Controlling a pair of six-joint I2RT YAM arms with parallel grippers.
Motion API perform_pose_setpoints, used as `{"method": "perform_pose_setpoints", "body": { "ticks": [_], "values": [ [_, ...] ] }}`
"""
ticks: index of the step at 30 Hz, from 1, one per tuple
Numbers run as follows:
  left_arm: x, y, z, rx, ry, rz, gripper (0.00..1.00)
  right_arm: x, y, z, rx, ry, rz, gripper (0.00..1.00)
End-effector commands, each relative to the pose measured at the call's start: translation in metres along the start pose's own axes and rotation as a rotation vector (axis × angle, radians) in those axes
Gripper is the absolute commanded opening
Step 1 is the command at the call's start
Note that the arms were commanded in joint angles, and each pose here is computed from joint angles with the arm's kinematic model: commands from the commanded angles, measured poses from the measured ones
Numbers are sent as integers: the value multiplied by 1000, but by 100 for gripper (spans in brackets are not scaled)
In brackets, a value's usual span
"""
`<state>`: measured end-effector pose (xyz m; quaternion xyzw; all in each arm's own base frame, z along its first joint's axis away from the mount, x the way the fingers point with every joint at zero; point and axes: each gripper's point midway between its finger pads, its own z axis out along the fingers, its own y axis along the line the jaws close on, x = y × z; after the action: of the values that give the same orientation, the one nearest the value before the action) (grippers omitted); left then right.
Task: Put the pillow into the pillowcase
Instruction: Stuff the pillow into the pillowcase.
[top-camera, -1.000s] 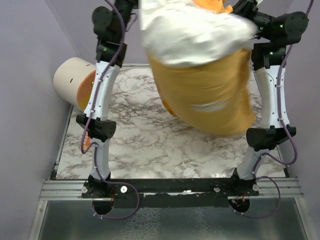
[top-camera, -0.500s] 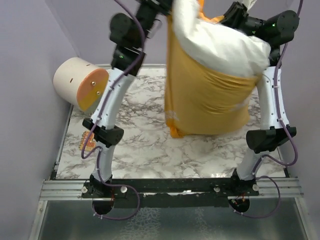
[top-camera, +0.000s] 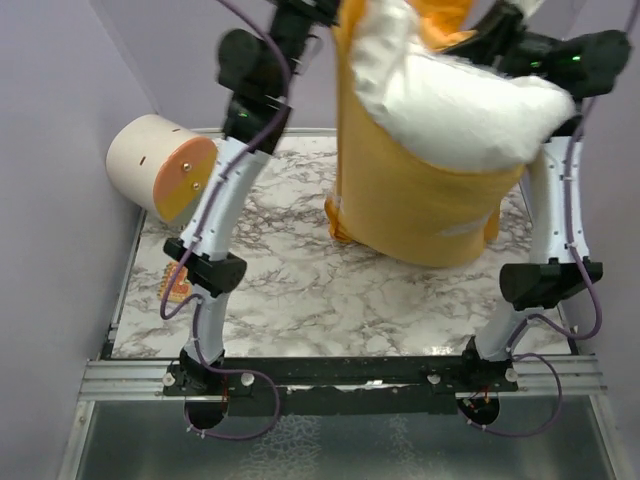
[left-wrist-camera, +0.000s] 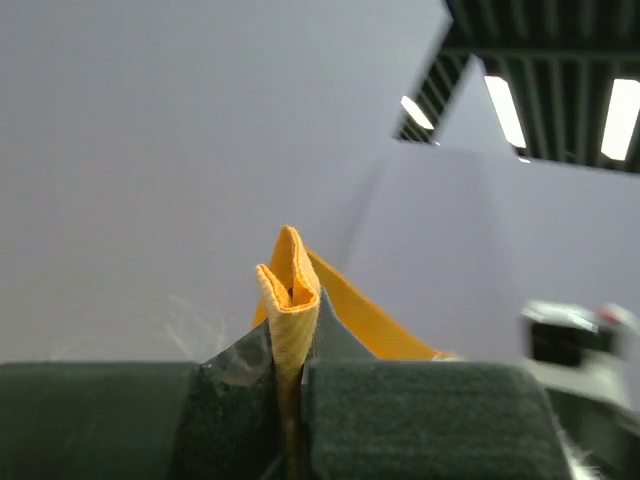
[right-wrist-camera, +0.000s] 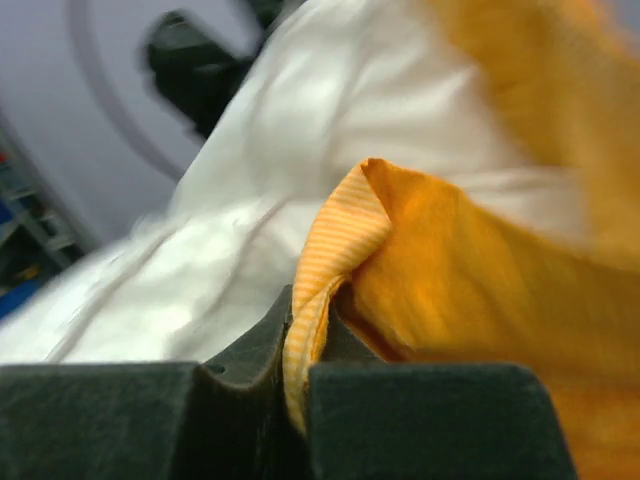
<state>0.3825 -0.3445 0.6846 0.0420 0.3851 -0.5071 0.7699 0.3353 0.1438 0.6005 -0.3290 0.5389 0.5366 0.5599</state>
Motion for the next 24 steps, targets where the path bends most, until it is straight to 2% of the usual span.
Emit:
{"method": "perform_pose_setpoints", "body": {
  "ticks": [1, 2, 4, 5, 7, 8, 10, 12, 14, 15, 16, 17, 18, 20, 23, 24],
  "values": [
    [-121, 63, -5, -31, -305, -42, 0, -36, 179, 29, -284, -93, -282, 0],
    [-104, 37, -4, 21, -258, -68, 0, -48, 157, 16, -178, -104, -301, 0],
    [-65, -48, -11, 153, -169, -64, 0, -70, 88, -15, 47, -144, -325, 0],
    [-55, -99, -20, 221, -151, -41, 0, -78, 52, -37, 143, -174, -305, 0],
    [-59, -163, -36, 293, -153, 2, 0, -84, -12, -80, 268, -235, -217, 0],
    [-67, -169, -37, 283, -163, 40, 0, -81, -27, -89, 294, -243, -191, 0],
    [-93, -139, -29, 169, -229, 126, 0, -65, -13, -69, 218, -190, -183, 0],
    [-123, -73, -17, 62, -324, 122, 0, -45, 44, -14, 43, -128, -192, 0],
    [-151, -8, -14, -22, -408, 90, 0, -30, 123, 42, -153, -99, -229, 0],
    [-157, 13, -13, -49, -430, 71, 0, -26, 155, 51, -239, -94, -246, 0],
    [-159, 25, -14, -52, -440, 52, 0, -24, 177, 48, -306, -81, -184, 0],
    [-157, 26, -13, -42, -431, 31, 0, -29, 188, 39, -328, -93, -202, 0],
    [-150, 15, -12, -6, -398, -2, 0, -36, 185, 29, -290, -101, -254, 0],
    [-117, -46, -13, 107, -309, -36, 0, -56, 148, 9, -112, -113, -318, 0],
    [-56, -161, -33, 262, -173, -5, 0, -77, 38, -39, 166, -190, -248, 0],
    [-46, -180, -38, 280, -142, 12, 0, -80, 3, -62, 237, -223, -209, 0]
  ]
}}
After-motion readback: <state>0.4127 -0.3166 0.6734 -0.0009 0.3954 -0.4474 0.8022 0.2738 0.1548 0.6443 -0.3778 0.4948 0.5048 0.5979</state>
